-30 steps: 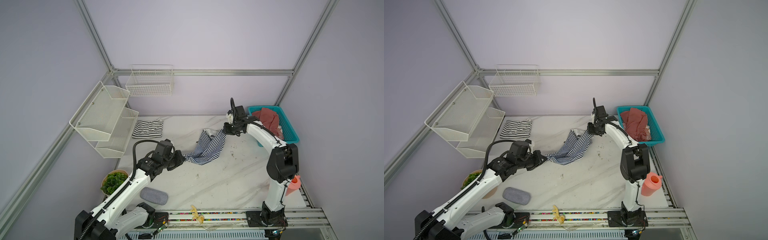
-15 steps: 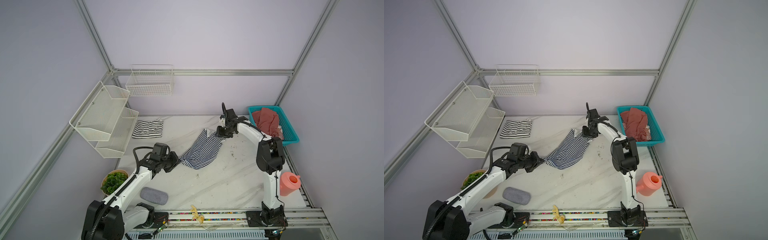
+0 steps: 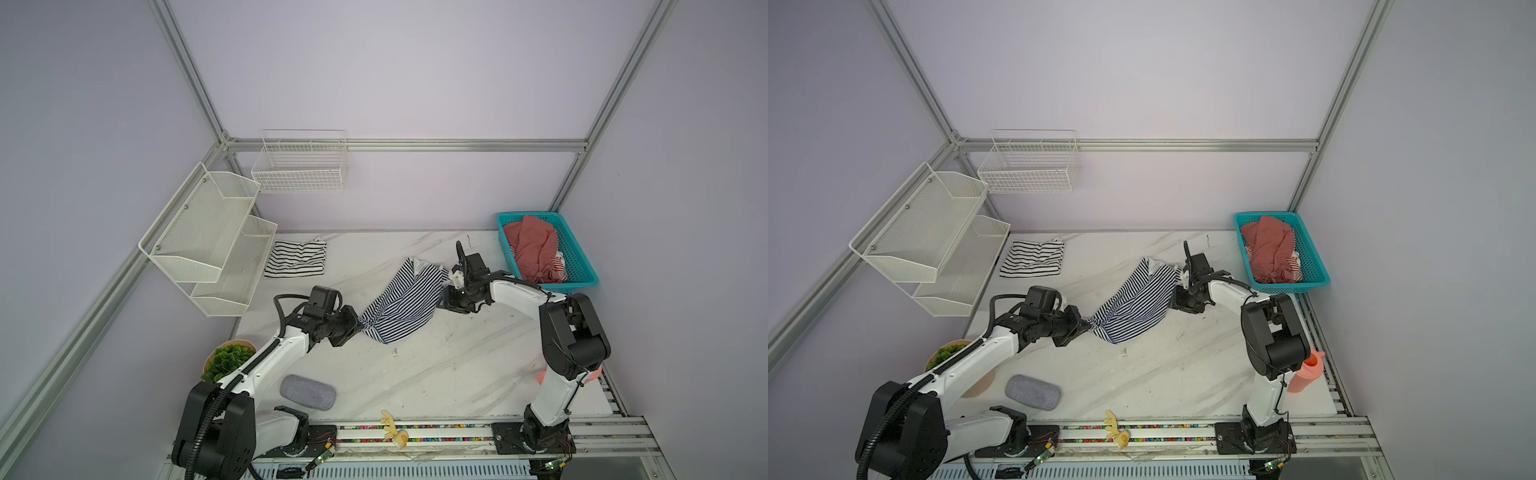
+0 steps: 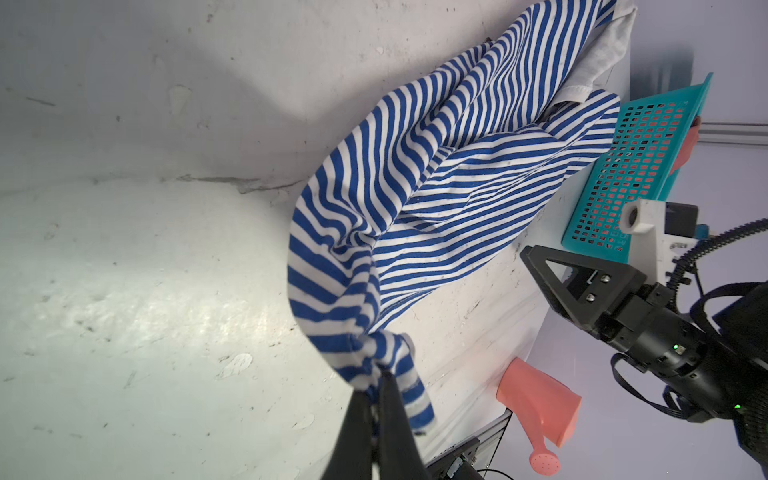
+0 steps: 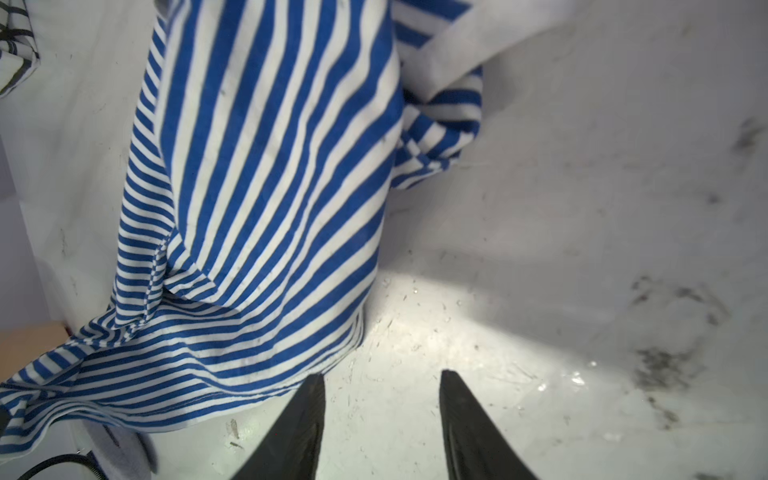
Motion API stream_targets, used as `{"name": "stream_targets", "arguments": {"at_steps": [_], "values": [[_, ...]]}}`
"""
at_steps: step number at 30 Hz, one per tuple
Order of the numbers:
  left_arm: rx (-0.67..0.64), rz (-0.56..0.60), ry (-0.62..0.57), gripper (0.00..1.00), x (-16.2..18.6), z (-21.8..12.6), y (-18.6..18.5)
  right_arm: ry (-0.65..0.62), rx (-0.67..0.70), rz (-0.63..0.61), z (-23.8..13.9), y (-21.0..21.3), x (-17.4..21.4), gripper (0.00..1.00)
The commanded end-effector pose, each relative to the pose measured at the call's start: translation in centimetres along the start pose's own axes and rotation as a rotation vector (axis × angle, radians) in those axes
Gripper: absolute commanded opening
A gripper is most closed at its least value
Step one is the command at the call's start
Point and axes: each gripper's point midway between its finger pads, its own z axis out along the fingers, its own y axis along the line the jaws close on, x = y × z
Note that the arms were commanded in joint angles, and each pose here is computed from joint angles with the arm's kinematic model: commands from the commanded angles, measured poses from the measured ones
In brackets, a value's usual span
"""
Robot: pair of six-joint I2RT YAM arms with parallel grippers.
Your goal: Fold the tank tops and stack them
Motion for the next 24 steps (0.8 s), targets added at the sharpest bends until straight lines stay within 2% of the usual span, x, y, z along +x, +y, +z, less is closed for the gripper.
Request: {"name": "stream_targets", "arguments": {"at_steps": [1,6,8,10,12,14,17,21,24], "values": [[0.051,0.044,-0.008,0.0,-0.4,-0.4,-1.4,-0.05,-0.11,0.003,0.9,2.1,-1.6,0.48],[0.049,0.048,-0.01,0.0,-0.3,-0.7,-1.4,-0.062,-0.162,0.014,2.0,2.6,-2.4,0.5],[0.047,0.049,-0.008,0.0,-0.3,-0.6,-1.4,-0.057,-0.173,0.018,2.4,2.7,-2.5,0.46],[0.046,0.051,-0.005,0.0,-0.3,-0.6,-1.4,-0.047,-0.17,0.023,2.8,2.6,-2.5,0.33],[0.047,0.054,-0.003,0.0,-0.3,-0.7,-1.5,-0.047,-0.175,0.024,2.8,2.8,-2.7,0.1],[0.042,0.057,-0.004,0.0,-0.3,-0.7,-1.4,-0.068,-0.176,0.017,2.1,3.3,-3.3,0.0],[0.037,0.064,-0.002,0.0,-0.4,-0.6,-1.4,-0.124,-0.132,-0.004,0.3,4.1,-4.6,0.0],[0.031,0.07,0.004,0.0,-0.3,-0.5,-1.3,-0.184,-0.014,-0.095,-1.9,6.8,-6.1,0.0],[0.024,0.075,0.009,0.0,-0.3,-0.3,-1.1,-0.112,0.038,-0.18,-0.9,9.0,-5.3,0.0]]}}
